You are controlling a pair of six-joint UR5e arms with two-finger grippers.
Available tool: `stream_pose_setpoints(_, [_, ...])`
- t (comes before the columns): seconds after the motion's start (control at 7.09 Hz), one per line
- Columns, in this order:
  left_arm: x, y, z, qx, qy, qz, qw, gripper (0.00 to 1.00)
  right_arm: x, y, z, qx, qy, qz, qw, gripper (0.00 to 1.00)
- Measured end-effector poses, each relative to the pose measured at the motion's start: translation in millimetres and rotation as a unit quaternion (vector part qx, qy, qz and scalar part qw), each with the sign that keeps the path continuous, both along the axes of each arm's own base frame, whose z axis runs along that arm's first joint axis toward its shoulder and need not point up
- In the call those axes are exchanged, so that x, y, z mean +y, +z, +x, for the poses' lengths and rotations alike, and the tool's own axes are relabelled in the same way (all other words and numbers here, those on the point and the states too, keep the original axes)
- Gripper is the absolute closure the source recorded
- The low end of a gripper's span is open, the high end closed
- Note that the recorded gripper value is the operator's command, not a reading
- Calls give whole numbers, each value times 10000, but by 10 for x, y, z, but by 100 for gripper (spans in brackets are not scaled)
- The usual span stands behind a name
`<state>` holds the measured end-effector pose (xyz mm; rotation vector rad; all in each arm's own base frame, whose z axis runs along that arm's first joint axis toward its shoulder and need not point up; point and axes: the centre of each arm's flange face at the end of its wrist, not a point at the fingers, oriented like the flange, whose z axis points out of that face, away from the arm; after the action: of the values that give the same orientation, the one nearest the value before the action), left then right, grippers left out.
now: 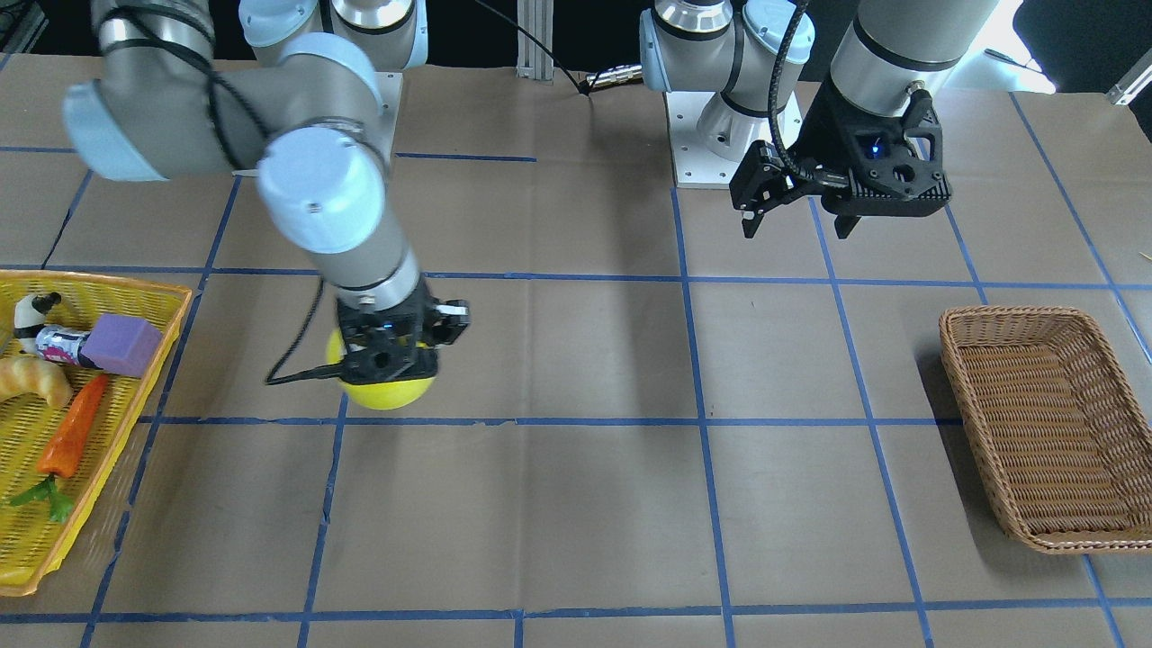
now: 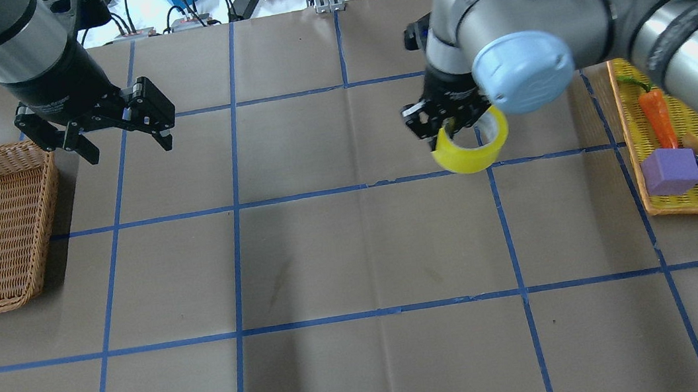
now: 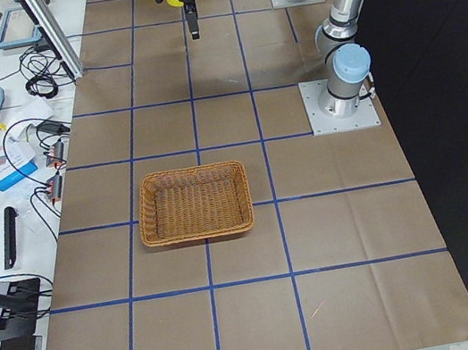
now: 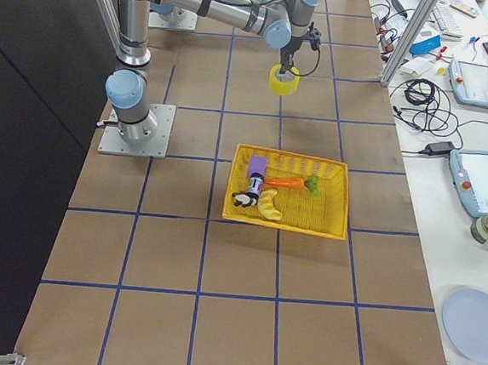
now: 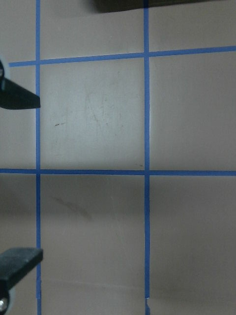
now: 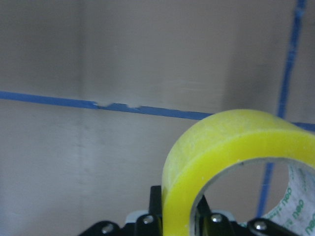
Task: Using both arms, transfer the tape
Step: 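Carry the tape roll to the table center and release it, then reach the left gripper to the tape roll while the right arm withdraws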
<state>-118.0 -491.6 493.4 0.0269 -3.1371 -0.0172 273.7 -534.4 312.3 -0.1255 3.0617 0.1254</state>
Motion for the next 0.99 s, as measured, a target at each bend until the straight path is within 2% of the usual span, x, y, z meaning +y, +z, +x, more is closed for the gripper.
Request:
stream_pose_setpoints(0.14, [2, 3, 0, 0, 2, -4, 10000, 0, 170, -209, 557, -103, -269, 27, 9996, 1])
stream_pose_setpoints(0.28, [3, 4, 0, 0, 2, -4, 10000, 0, 298, -375, 896, -135, -426, 64, 9990, 0])
stream_pose_setpoints(0.56, [0, -3, 0, 0, 2, 3, 10000, 0, 320, -423, 1041, -115, -403, 3, 9991, 0])
stream_pose_setpoints(0.85, [-19, -108, -21, 53, 52, 101, 9999, 0, 19, -136, 697, -54, -204, -300, 9993, 0])
stream_pose_setpoints(0.99, [-50, -328, -120, 142, 237, 176, 9995, 0, -146, 174, 348, -1, -152, -423, 9990, 0])
